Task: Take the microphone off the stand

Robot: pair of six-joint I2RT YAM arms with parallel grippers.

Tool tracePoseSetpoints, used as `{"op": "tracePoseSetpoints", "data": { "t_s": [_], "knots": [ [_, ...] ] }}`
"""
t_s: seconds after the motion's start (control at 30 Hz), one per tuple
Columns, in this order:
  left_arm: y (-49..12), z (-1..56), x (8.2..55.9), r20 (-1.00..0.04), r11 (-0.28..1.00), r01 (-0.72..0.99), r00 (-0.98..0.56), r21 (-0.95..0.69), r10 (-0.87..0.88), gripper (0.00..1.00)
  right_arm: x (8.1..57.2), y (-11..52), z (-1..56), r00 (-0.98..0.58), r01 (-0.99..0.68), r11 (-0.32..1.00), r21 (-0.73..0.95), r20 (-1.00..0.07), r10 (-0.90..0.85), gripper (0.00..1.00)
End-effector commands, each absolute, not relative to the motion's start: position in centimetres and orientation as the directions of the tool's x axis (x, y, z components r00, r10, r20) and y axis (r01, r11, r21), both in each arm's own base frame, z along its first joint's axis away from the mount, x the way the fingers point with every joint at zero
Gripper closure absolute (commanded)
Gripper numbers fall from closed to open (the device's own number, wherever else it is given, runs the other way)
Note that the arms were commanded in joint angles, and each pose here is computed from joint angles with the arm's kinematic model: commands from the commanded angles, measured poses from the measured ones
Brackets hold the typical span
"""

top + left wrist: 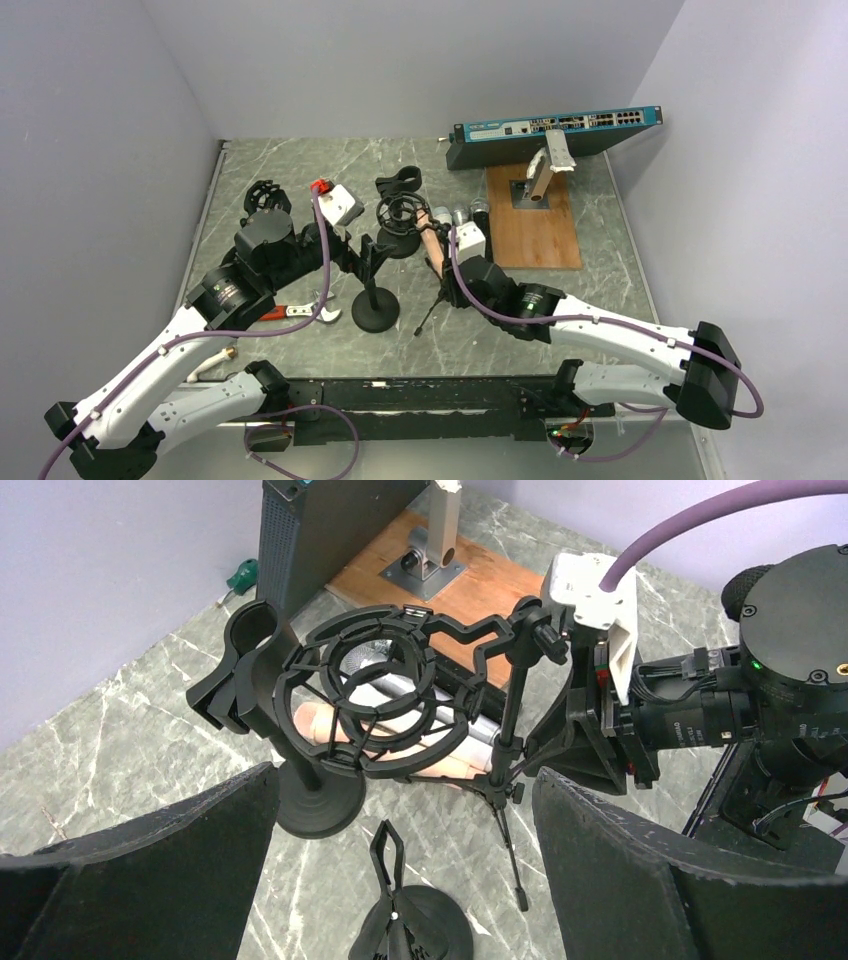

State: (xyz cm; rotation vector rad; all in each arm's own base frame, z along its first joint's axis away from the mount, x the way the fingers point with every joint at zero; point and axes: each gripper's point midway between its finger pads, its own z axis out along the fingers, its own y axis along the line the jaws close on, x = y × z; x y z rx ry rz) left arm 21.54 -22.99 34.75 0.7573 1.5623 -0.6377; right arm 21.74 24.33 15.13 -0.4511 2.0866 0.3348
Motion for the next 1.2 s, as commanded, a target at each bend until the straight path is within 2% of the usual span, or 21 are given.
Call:
{"op": "tracePoseSetpoints", "data": {
  "t_s": [0.0, 0.03, 0.13, 0.23, 0.47, 0.6, 0.77, 0.9, 1.17],
  "knots": [
    [-23.0, 37.0, 21.2, -0.998, 0.628, 0.778, -0.026, 0.021, 0.066, 0.01, 22.3, 23.8, 18.1, -0.426, -0.417, 0.905, 0.086, -0.898, -0.111, 0.55],
    [-23.0, 37.1, 21.1, -0.998, 0.628, 0.778, -0.023, 0.023, 0.065, 0.01, 22.0, 23.9, 18.5, -0.423, -0.431, 0.895, 0.115, -0.902, -0.088, 0.47],
    [-22.9, 37.3, 21.0, -0.998, 0.628, 0.778, -0.018, 0.023, 0.058, 0.01, 21.0, 24.2, 19.7, -0.428, -0.486, 0.850, 0.202, -0.903, -0.030, 0.33],
    [-22.9, 37.4, 20.9, -0.998, 0.623, 0.781, -0.013, 0.024, 0.055, 0.01, 20.5, 23.9, 20.9, -0.450, -0.516, 0.809, 0.280, -0.893, 0.023, 0.24],
    [-22.4, 37.9, 20.7, -0.999, 0.634, 0.772, 0.007, 0.029, 0.036, 0.01, 20.0, 22.4, 26.9, -0.461, -0.557, 0.687, 0.467, -0.862, 0.212, 0.21],
    [-22.3, 38.1, 20.7, -0.999, 0.639, 0.769, 0.012, 0.029, 0.031, 0.01, 20.0, 22.5, 29.6, -0.454, -0.575, 0.653, 0.494, -0.856, 0.248, 0.19],
    [-22.2, 38.0, 20.8, -0.999, 0.645, 0.764, 0.008, 0.029, 0.035, 0.01, 20.8, 22.8, 28.7, -0.492, -0.538, 0.691, 0.482, -0.846, 0.207, 0.18],
    [-22.2, 38.0, 20.8, -0.999, 0.646, 0.763, 0.010, 0.029, 0.034, 0.01, 20.2, 23.9, 27.0, -0.495, -0.617, 0.662, 0.426, -0.864, 0.094, 0.16],
    [-22.4, 37.8, 20.8, -0.999, 0.638, 0.769, 0.002, 0.028, 0.041, 0.01, 21.2, 23.9, 22.9, -0.403, -0.650, 0.714, 0.259, -0.914, -0.035, 0.15]
  ]
}}
